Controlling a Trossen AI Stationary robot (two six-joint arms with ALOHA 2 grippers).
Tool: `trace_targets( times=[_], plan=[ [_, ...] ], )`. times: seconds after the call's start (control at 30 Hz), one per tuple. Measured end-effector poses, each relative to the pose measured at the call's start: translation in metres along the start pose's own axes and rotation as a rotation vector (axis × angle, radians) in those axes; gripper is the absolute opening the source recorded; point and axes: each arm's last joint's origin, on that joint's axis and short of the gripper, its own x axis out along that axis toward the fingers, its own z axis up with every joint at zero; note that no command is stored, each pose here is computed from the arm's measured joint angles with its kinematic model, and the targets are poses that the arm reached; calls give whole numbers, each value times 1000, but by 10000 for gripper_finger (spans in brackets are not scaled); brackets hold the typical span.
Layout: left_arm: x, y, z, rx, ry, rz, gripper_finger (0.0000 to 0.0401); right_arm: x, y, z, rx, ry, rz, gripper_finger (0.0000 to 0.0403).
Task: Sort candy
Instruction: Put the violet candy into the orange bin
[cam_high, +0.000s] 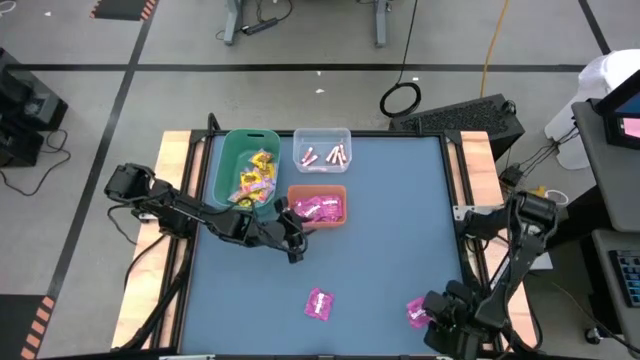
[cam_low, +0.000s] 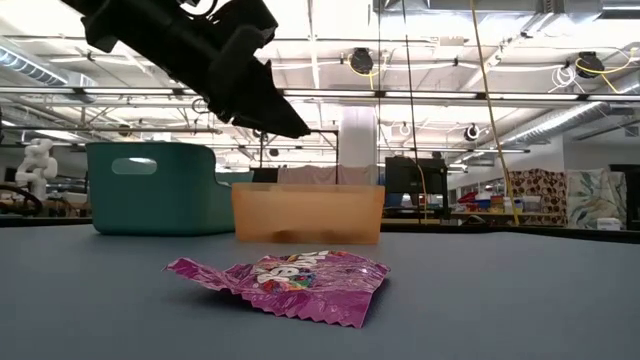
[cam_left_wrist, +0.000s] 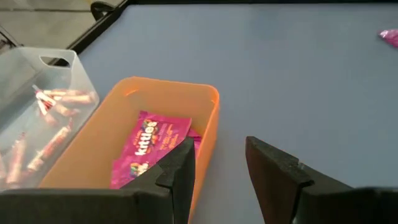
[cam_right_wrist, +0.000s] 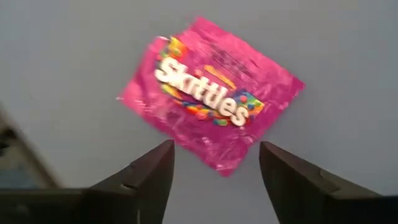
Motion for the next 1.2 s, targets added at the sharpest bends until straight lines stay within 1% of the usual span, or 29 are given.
trace_targets(
  times=[0.13,0.23,0.4,0.47,0.6,0.73,0.8,0.9,1.0,1.13,1.2],
  plan=[
    [-3,-5,-1,-32,-2,-16,148,15,2,-3,-19,-5,-48,247],
    [-5,-9,0,-40,-14,-30,148,19,4,-4,-22,-11,-49,250],
    [-8,-15,3,-54,-55,-53,148,19,6,-4,3,-16,-37,234],
    [-9,-17,4,-59,-69,-61,148,18,9,-4,21,-41,-13,224],
    [-9,-17,5,-64,-78,-63,148,13,21,1,111,-133,69,210],
    [-9,-17,5,-66,-82,-62,148,7,27,8,149,-137,74,209],
    [-9,-17,5,-66,-82,-62,148,5,30,11,125,-124,70,209],
    [-9,-17,5,-66,-82,-62,148,4,27,16,66,-103,14,208],
    [-9,-17,5,-65,-82,-64,148,5,25,17,-53,-98,-13,213],
    [-10,-19,5,-61,-82,-71,148,5,24,18,-185,-102,-30,240],
    [-11,-21,5,-59,-82,-75,148,4,24,18,-212,-101,-30,259]
  ],
)
